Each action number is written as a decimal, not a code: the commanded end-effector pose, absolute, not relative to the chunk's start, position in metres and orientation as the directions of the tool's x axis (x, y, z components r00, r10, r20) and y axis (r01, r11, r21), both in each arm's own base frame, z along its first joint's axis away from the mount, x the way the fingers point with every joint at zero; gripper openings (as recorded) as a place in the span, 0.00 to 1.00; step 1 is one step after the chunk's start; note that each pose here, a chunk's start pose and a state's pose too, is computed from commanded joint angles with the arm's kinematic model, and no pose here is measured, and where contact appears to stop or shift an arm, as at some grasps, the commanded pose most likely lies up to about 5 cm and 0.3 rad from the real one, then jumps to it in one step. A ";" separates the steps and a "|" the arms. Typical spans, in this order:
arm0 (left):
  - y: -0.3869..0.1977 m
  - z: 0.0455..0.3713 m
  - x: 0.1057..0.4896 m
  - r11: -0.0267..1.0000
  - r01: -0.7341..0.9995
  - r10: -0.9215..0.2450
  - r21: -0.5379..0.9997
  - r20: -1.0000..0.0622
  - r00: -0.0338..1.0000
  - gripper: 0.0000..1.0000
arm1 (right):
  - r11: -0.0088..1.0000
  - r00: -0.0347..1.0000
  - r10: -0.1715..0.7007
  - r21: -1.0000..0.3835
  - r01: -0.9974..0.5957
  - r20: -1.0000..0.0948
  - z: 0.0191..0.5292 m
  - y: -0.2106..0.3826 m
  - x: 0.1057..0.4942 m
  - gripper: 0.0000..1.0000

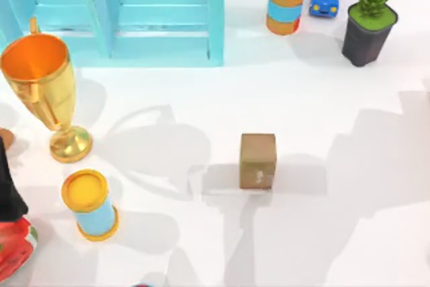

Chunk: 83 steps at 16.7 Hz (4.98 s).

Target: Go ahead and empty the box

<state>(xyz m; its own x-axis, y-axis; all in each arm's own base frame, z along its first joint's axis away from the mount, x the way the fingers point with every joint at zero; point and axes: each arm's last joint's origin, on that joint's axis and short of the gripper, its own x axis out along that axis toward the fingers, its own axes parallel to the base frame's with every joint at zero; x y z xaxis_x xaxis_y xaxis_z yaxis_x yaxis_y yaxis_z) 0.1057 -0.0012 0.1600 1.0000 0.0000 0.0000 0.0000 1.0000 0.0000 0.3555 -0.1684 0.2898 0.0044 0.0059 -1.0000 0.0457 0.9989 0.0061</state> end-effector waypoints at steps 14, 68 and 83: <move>-0.001 0.160 0.106 1.000 0.000 0.000 0.000 0.000 1.000 1.00 | 1.000 0.029 0.001 0.002 0.031 -1.000 0.266 0.012 0.381 0.00; -0.001 0.160 0.106 1.000 0.000 0.000 0.000 0.000 1.000 1.00 | 0.998 0.054 -0.028 -0.025 0.053 -0.998 0.156 0.209 0.252 1.00; -0.001 0.160 0.106 1.000 0.000 0.000 0.000 0.000 1.000 1.00 | 0.998 0.054 -0.033 -0.031 0.055 -0.998 0.252 0.209 0.252 1.00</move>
<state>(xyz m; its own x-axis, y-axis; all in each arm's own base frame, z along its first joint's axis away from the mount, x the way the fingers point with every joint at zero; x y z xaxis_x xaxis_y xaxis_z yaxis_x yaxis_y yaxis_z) 0.1057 -0.0012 0.1600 1.0000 0.0000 0.0000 0.0000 1.0000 0.0000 0.2525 0.2089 0.2517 0.0536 -0.0334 -0.9980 0.0547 0.9980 -0.0305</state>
